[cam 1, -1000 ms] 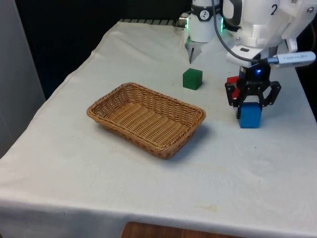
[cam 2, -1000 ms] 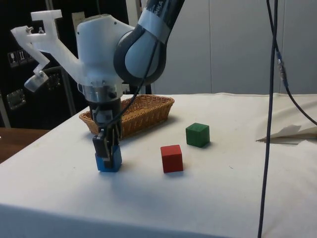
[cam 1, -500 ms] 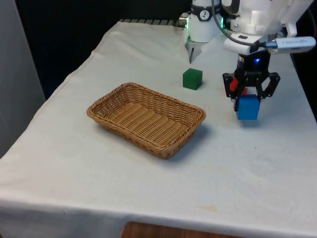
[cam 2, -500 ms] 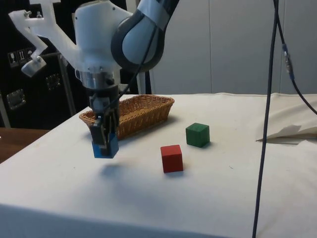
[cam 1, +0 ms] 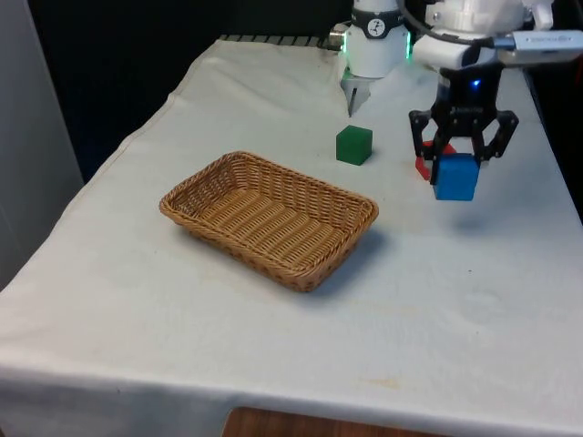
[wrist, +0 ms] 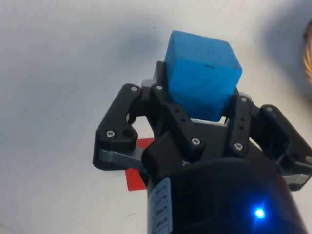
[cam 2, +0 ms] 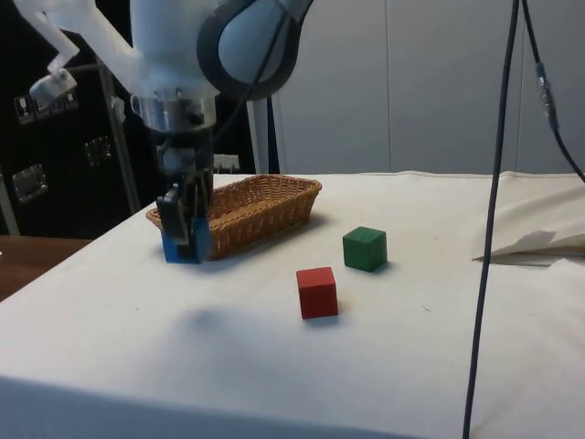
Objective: Pick up the blue cube and place it into the basket.
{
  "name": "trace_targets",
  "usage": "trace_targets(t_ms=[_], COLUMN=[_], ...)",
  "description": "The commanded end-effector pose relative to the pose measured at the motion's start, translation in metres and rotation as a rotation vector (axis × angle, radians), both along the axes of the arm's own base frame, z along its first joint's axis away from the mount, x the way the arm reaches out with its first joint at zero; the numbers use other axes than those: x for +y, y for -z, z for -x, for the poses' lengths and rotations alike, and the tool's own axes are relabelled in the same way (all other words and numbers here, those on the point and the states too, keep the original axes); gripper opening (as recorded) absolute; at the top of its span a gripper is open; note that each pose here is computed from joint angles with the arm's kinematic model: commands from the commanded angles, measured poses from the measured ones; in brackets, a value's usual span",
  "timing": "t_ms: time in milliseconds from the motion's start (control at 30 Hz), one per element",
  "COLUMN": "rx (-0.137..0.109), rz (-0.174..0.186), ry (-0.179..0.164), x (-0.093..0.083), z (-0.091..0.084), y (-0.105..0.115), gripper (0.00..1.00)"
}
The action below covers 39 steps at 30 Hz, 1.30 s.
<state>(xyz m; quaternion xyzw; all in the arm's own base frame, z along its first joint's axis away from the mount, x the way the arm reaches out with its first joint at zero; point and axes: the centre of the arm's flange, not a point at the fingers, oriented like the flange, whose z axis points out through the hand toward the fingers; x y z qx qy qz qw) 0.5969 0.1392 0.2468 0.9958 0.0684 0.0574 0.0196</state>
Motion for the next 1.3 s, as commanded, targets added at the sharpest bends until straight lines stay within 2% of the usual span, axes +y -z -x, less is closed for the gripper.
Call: trace_targets(t_ms=[0,167,233,267,533,567,633,900,933,967,1100,1133,1167,1200,1267], rx=[0.005,-0.005,-0.011,-0.007,-0.02,-0.026,-0.023,-0.036,-0.043,-0.04,-0.046,-0.046,-0.055,-0.046,-0.047], rz=[-0.004,0.006,0.013,0.01,0.023,0.027,0.027,0.036,0.043,0.039,0.045,0.047,0.055,0.049,0.052], ry=[0.0,0.006,0.005,0.007,0.013,0.013,0.015,0.021,0.023,0.024,0.029,0.033,0.034,0.036,0.039], x=[0.0,-0.001,-0.001,-0.001,-0.003,-0.003,-0.003,-0.005,-0.005,-0.006,-0.011,-0.016,-0.014,-0.02,-0.024], z=[0.0,-0.002,-0.003,-0.003,-0.007,-0.007,-0.008,-0.01,-0.011,-0.011,-0.013,-0.015,-0.015,-0.017,-0.019], y=[-0.005,-0.027,-0.028,-0.034,-0.067,-0.062,-0.076,-0.105,-0.102,-0.112,-0.125,-0.129,-0.129,-0.13,-0.133], gripper=[0.01,0.01,0.01,0.01,0.01,0.01,0.01,0.01,0.01,0.01,0.01,0.01,0.01,0.01,0.01])
